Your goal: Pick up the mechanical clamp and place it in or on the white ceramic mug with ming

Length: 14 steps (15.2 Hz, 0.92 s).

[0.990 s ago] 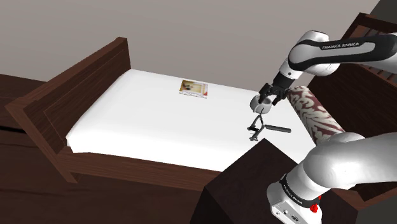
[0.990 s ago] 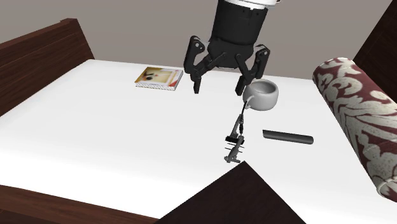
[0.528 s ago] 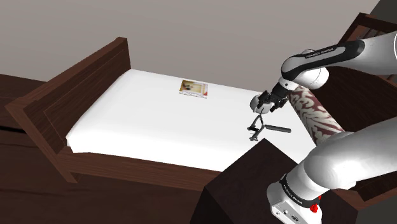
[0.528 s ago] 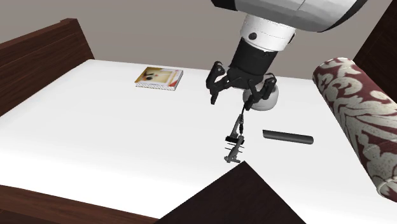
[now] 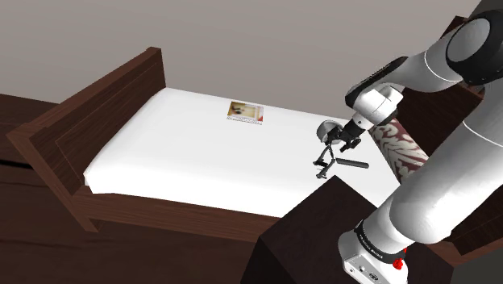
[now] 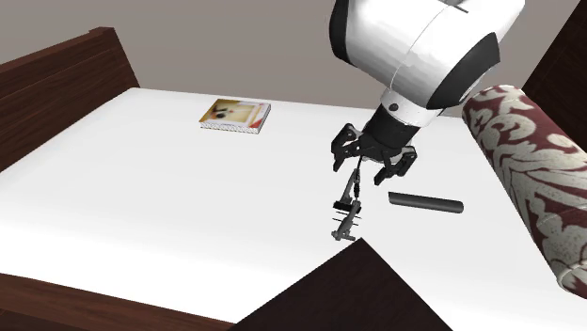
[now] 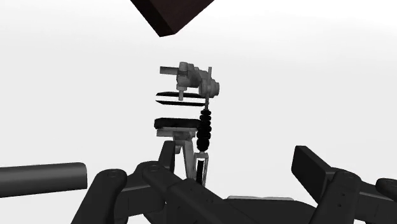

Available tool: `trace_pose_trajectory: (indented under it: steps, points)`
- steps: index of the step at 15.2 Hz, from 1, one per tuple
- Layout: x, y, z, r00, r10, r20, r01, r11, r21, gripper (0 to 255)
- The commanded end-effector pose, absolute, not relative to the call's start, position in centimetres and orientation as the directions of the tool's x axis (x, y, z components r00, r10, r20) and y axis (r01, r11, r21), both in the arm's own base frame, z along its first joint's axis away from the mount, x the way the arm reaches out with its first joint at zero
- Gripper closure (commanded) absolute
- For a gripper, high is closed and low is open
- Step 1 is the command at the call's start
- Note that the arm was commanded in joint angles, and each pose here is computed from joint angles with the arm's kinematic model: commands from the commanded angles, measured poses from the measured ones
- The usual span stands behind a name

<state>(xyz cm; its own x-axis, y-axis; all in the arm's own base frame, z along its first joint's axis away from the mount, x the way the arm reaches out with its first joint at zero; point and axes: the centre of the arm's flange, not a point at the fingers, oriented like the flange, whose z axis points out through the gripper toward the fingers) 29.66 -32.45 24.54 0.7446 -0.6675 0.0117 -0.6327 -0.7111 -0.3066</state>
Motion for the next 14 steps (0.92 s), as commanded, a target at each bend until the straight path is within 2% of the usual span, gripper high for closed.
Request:
trace_pose_trajectory:
  steps: [1,9,14]
  points:
    - [29.0,-34.1,22.2,0.714,-0.7,0.018,-0.657,-0.678,-0.328,0]
    - [29.9,-33.4,18.0,0.709,-0.705,0.018,-0.661,-0.674,-0.331,0]
    - [29.9,-33.4,18.0,0.709,-0.705,0.018,-0.661,-0.674,-0.331,0]
